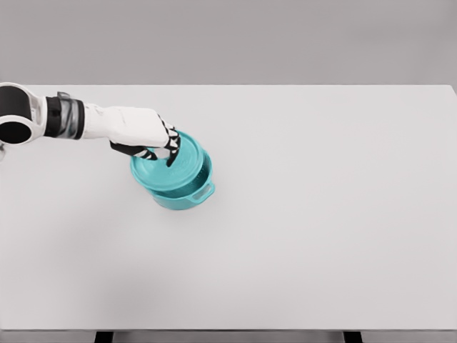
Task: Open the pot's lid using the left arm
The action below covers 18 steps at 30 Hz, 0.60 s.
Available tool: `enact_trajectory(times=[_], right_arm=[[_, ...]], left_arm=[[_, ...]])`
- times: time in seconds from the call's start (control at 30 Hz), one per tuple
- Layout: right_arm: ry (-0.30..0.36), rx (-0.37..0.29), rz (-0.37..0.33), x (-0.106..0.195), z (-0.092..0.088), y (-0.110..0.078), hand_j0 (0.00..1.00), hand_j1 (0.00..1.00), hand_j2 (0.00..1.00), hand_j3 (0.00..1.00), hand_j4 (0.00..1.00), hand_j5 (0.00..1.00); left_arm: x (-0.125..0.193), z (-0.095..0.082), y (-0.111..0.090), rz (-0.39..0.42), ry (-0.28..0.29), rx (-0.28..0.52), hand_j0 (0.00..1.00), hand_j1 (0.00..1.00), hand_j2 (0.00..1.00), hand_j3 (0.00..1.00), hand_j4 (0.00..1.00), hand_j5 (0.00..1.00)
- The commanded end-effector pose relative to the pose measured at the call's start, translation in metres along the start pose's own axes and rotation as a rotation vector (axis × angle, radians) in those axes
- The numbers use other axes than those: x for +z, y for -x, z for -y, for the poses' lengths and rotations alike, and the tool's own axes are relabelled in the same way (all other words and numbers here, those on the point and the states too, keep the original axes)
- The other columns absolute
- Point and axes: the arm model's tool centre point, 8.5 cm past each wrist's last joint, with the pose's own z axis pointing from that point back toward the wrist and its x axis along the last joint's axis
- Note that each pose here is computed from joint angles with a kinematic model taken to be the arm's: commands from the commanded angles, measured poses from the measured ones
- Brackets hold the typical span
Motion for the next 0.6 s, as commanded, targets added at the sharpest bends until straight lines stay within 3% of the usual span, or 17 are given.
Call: enact_trajectory(times=[0.0,0.2,0.47,0.57], right_arm=[[0.0,0.0,0.0,0.0,0.0,0.0,1.0,1.0,1.0,1.0,1.0,1.0],[0.0,0.0,0.0,0.0,0.0,0.0,1.0,1.0,1.0,1.0,1.0,1.0],[0.0,0.0,0.0,0.0,0.0,0.0,1.0,1.0,1.0,1.0,1.0,1.0],[0.0,0.0,0.0,0.0,0.0,0.0,1.0,1.0,1.0,1.0,1.0,1.0]], left_arm=[[0.022,0.008,0.01,-0.049,0.018,0.013,0.38,0.38,0.38,0.38,0.38,0.38],[0.088,0.04,0.037,-0.214,0.105,0.047,0.38,0.38,0.38,0.38,0.38,0.38],[0.095,0.055,0.05,-0.264,0.14,0.072,0.39,0.39,0.39,0.39,0.39,0.39],[0.093,0.058,0.05,-0.261,0.143,0.078,0.49,0.49,0.49,0.49,0.49,0.49]])
